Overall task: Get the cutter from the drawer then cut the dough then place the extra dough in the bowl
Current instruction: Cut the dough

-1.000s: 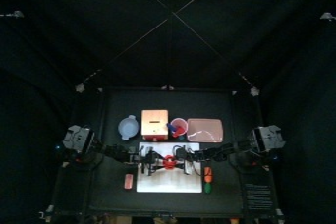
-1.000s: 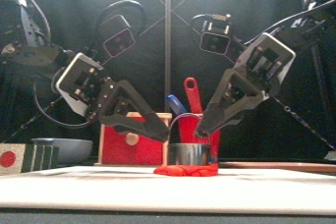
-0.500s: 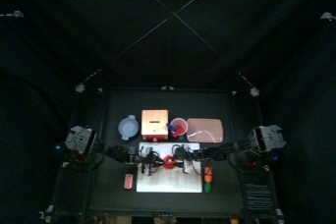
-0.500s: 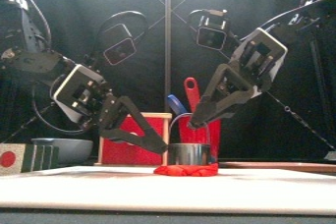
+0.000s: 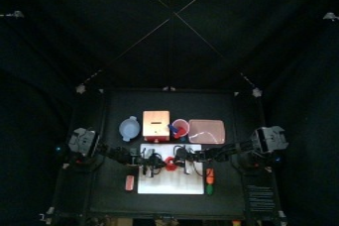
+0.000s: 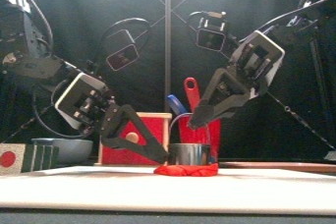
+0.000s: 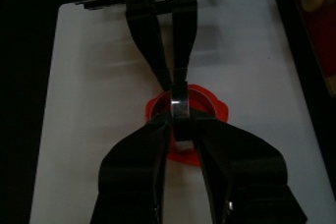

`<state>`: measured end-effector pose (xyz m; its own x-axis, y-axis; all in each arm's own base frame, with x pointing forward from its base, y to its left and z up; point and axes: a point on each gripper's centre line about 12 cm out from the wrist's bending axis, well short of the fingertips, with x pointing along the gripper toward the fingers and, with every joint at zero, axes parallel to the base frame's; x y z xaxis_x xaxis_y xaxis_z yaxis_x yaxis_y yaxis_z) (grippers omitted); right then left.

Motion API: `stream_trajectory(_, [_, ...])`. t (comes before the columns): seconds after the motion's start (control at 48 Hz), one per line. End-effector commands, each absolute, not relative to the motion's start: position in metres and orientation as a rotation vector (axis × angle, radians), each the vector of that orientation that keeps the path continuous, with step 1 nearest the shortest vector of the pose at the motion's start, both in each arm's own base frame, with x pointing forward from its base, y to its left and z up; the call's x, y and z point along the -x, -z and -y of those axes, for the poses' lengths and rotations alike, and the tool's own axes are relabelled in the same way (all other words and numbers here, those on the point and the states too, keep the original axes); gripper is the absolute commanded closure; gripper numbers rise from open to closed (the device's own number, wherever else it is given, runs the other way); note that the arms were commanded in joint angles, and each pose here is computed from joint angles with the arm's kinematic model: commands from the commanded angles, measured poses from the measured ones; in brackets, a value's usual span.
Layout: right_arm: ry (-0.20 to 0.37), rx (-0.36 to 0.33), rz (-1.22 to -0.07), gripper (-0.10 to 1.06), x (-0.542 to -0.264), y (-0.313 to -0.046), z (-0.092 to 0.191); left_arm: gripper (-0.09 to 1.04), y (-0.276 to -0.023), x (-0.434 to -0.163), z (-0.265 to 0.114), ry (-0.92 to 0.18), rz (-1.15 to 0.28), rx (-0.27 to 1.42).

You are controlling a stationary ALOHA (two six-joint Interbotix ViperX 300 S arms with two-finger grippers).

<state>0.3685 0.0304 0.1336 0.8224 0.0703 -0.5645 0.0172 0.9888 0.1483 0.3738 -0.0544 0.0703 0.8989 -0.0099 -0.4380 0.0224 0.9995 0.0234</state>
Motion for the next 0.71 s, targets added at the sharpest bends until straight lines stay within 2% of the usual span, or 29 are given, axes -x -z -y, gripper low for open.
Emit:
stream_trajectory(0.021, [-0.035,-0.15,-0.558,0.34,-0.375,-0.1485,-0.0315,0.4,-0.0798,-0.3805,0.0549,0.014,-0.419,-0.02])
stream_trajectory(0.708, [-0.037,-0.144,-0.567,0.43,-0.3771,-0.147,-0.0314,0.4,-0.0708,-0.3795,0.0542,0.005,-0.455,-0.012])
